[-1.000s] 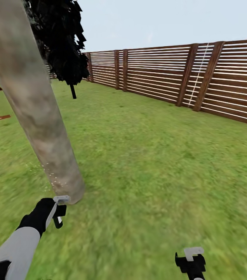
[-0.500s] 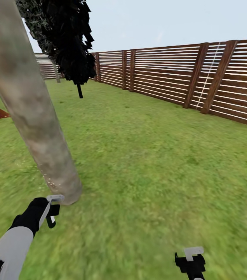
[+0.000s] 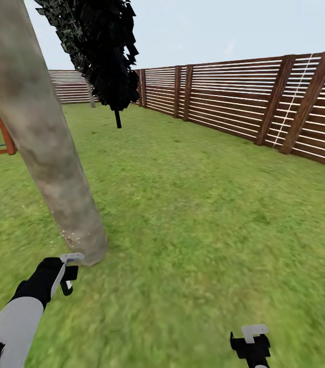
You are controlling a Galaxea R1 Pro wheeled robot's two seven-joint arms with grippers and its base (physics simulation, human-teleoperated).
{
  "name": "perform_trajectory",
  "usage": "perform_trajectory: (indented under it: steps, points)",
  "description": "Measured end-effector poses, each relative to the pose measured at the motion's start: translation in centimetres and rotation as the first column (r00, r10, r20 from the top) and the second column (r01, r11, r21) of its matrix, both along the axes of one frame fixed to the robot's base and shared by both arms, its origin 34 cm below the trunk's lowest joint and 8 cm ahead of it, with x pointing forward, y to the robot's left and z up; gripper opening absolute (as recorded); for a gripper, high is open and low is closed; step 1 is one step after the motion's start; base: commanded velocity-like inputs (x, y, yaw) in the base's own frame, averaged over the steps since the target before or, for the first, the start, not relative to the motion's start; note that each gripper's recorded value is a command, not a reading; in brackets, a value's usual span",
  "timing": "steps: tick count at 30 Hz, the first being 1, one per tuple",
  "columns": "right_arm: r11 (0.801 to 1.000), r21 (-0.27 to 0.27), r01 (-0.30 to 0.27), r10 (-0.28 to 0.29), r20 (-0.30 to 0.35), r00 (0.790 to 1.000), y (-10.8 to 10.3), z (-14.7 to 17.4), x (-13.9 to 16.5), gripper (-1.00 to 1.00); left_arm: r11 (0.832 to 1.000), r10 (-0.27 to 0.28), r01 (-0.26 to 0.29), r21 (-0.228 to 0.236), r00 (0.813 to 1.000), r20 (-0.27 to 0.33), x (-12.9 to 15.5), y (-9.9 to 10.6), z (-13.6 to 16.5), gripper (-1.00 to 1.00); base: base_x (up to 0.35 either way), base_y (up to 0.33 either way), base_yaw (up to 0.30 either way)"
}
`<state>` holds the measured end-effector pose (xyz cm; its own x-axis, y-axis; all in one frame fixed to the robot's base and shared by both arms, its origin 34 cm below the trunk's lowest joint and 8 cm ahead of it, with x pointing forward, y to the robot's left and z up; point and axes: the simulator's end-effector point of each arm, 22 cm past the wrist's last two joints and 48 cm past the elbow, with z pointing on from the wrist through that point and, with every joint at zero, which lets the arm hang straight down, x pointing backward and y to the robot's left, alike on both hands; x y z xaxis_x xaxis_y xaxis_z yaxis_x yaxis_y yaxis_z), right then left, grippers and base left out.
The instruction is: In the garden, pick up the pesticide atomizer on the floor and spray pesticide onto both trees until each tree trunk is fully covered.
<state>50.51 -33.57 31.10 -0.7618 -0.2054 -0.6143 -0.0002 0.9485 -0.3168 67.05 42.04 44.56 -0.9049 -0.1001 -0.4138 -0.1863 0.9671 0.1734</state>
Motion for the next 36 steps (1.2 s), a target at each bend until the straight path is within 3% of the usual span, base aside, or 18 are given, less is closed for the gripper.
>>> perform_trajectory:
  steps: [4,6,8,11,15,17,20,21,22,24,26,28,29,31,33,35,36]
  points:
    - [1.000,0.000,0.000,0.000,0.000,1.000,0.0,0.0,0.0,1.00,1.000,0.009,-0.009,-0.006,1.000,-0.029,-0.3,-0.1,0.4,-1.00,-0.121,-0.243,0.109]
    - [1.000,0.000,0.000,0.000,0.000,1.000,0.0,0.0,0.0,1.00,1.000,0.011,-0.011,0.008,1.000,0.002,0.9,0.2,2.1,-1.00,-0.117,-0.096,0.260]
    - [1.000,0.000,0.000,0.000,0.000,1.000,0.0,0.0,0.0,1.00,0.999,0.032,-0.032,0.006,0.999,-0.038,0.4,0.6,3.2,-1.00,-0.014,-0.012,0.275]
    - [1.000,0.000,-0.001,0.001,0.000,1.000,0.0,0.0,0.0,1.00,0.999,0.039,-0.039,0.008,0.999,0.010,2.3,0.8,5.9,-1.00,-0.002,-0.002,0.264]
    - [1.000,0.000,-0.001,0.001,0.000,1.000,0.0,0.0,0.0,1.00,0.999,0.045,-0.044,-0.021,0.998,0.044,6.3,-0.3,10.7,-1.00,0.000,0.000,0.047]
    - [1.000,0.000,-0.003,0.003,0.000,1.000,0.0,0.0,0.0,1.00,0.999,0.040,-0.038,-0.037,0.998,0.056,7.2,-1.1,11.4,-1.00,0.000,0.000,0.002]
    - [1.000,-0.002,-0.002,0.002,0.000,1.000,-0.1,0.0,0.0,1.00,0.997,0.012,-0.008,-0.077,0.998,0.054,7.7,-4.4,10.9,-1.00,0.000,0.000,0.000]
    - [1.000,-0.001,-0.003,0.003,0.000,1.000,0.0,0.0,0.0,1.00,0.997,0.008,-0.004,-0.073,0.999,0.052,7.7,-4.6,10.9,-1.00,0.000,0.000,0.000]
    - [1.000,-0.001,-0.003,0.003,0.000,1.000,0.0,0.0,0.0,1.00,0.998,0.012,-0.009,-0.056,0.999,0.051,7.6,-3.7,11.1,-1.00,0.000,0.000,0.000]
    - [1.000,-0.002,-0.003,0.003,0.000,1.000,-0.1,0.0,0.0,1.00,0.999,0.049,-0.049,0.000,0.997,0.053,7.0,0.8,12.0,-1.00,0.000,0.000,0.000]
    - [1.000,-0.002,-0.003,0.003,0.000,1.000,-0.1,0.0,0.0,1.00,0.998,0.068,-0.068,0.008,0.996,0.055,6.7,2.5,12.2,-1.00,0.000,0.000,0.000]
    - [1.000,-0.002,-0.002,0.002,0.000,1.000,-0.1,0.0,0.0,1.00,0.998,0.024,-0.020,-0.051,0.997,0.067,7.9,-2.2,11.9,-1.00,0.000,0.000,0.000]
    - [1.000,-0.002,-0.001,0.001,0.000,1.000,-0.1,0.0,0.0,1.00,0.998,0.009,-0.004,-0.055,0.997,0.077,8.6,-3.4,12.4,-1.00,0.000,0.000,0.000]
    - [1.000,-0.002,-0.002,0.002,0.000,1.000,-0.1,0.0,0.0,1.00,0.999,0.000,0.005,-0.046,0.994,0.106,10.2,-3.7,14.4,-1.00,0.000,0.000,0.000]
    - [1.000,-0.002,-0.002,0.002,0.000,1.000,-0.1,0.0,0.0,1.00,1.000,0.019,-0.017,-0.013,0.990,0.138,11.3,-1.2,16.8,-1.00,0.000,0.000,0.000]
    - [1.000,-0.002,-0.002,0.002,0.000,1.000,-0.1,0.0,0.0,1.00,0.998,0.057,-0.062,0.031,0.988,0.141,10.7,3.0,17.8,-1.00,0.000,0.000,0.000]
    - [1.000,-0.002,-0.002,0.002,0.000,1.000,-0.1,0.0,0.0,1.00,0.996,0.064,-0.070,0.045,0.989,0.137,10.2,4.1,17.7,-1.00,0.000,0.000,0.000]
